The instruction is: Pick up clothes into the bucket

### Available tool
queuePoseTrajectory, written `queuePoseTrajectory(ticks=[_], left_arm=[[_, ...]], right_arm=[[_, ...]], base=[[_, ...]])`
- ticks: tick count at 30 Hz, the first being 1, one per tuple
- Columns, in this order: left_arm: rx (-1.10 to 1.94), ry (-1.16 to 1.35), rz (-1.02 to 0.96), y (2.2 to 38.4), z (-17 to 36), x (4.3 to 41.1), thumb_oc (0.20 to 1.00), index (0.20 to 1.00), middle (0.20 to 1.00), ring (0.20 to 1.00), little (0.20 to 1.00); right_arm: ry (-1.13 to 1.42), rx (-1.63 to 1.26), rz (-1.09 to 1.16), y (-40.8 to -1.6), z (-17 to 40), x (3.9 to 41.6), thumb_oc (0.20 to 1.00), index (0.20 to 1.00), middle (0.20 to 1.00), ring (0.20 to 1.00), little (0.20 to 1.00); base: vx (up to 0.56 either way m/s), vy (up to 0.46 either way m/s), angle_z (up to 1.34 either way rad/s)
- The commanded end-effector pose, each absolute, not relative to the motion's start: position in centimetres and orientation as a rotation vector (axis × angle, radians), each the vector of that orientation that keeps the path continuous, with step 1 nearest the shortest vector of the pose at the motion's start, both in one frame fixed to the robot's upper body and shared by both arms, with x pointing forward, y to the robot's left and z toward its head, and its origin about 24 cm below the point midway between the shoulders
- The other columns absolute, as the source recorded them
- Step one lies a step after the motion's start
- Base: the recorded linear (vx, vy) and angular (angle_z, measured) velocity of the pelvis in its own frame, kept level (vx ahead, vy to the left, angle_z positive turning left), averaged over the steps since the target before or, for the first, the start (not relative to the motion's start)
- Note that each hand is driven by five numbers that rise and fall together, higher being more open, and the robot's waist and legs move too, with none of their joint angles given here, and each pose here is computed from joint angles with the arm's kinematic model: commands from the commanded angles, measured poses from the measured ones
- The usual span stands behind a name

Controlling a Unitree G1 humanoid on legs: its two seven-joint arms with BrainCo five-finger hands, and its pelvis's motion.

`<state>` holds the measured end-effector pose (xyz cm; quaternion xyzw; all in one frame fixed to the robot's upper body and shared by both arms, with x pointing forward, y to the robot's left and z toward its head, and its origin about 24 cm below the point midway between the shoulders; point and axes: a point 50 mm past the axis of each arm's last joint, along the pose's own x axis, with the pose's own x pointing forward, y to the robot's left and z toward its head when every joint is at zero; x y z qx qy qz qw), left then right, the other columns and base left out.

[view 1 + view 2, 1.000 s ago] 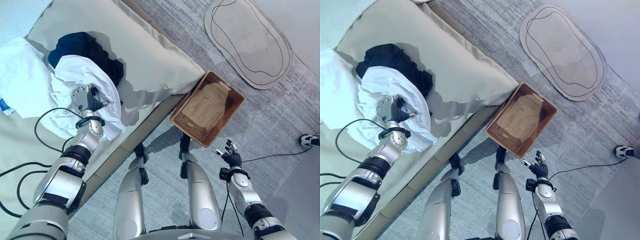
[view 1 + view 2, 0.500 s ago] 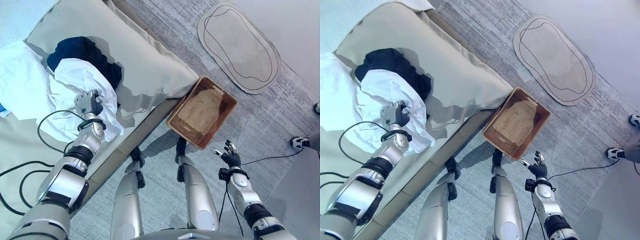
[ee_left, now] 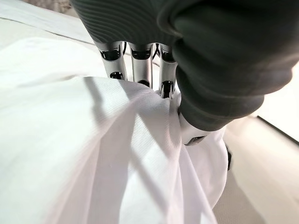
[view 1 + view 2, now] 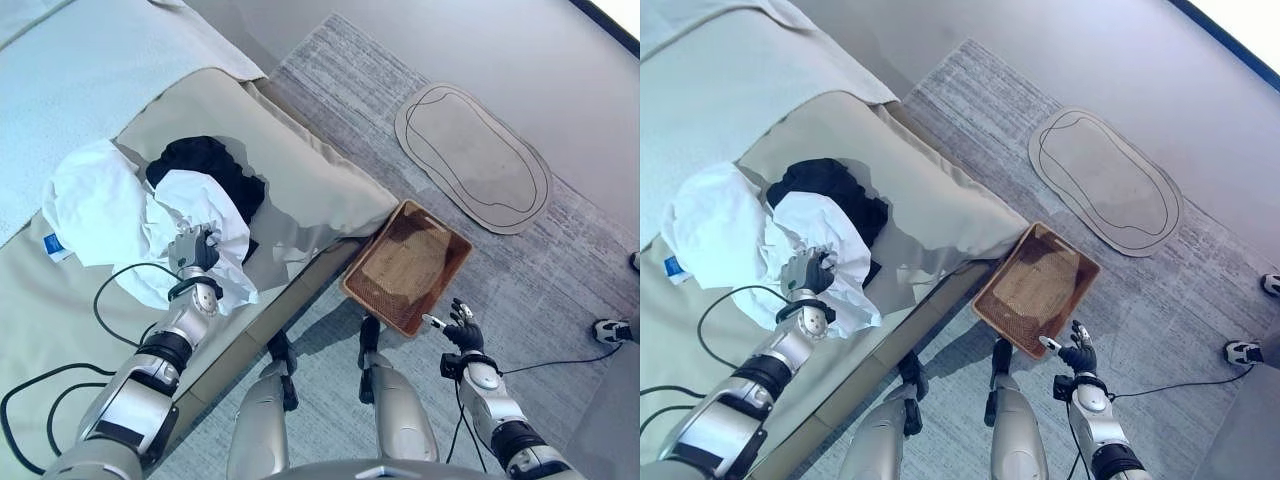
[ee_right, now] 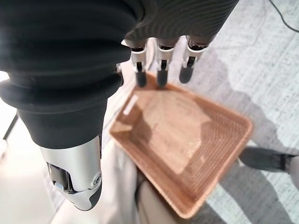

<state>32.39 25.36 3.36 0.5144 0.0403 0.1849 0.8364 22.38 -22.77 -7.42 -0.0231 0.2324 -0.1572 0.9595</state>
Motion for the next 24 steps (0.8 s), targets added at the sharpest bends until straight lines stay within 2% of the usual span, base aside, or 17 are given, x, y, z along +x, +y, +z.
queuePoseTrajectory(ticks=[1, 9, 15, 24], left_arm=[[0.930, -0.029, 0.445, 25.2, 5.1, 32.3, 0.200, 0.200, 0.200, 0.200, 0.200], [0.813, -0.162, 0.418, 24.9, 6.3, 29.7, 0.200, 0.200, 0.200, 0.200, 0.200], [0.742, -0.324, 0.391, 25.0, 9.5, 28.0, 0.200, 0.200, 0.200, 0.200, 0.200], [0.611, -0.481, 0.248, 23.0, 12.7, 26.0, 0.200, 0.200, 0.200, 0.200, 0.200]], right_arm=[[0.499, -0.079, -0.364, -24.2, -7.9, 21.1, 1.000, 1.000, 1.000, 1.000, 1.000], [0.550, -0.064, -0.382, -24.5, -8.8, 19.8, 1.000, 1.000, 1.000, 1.000, 1.000], [0.570, -0.068, -0.355, -24.4, -9.2, 19.5, 1.000, 1.000, 1.000, 1.000, 1.000], [0.504, -0.094, -0.280, -23.8, -7.7, 21.4, 1.000, 1.000, 1.000, 1.000, 1.000]], base=[[-0.06, -0.012, 0.08], [0.05, -0.032, 0.13], [0.06, -0.032, 0.07], [0.04, -0.028, 0.06]])
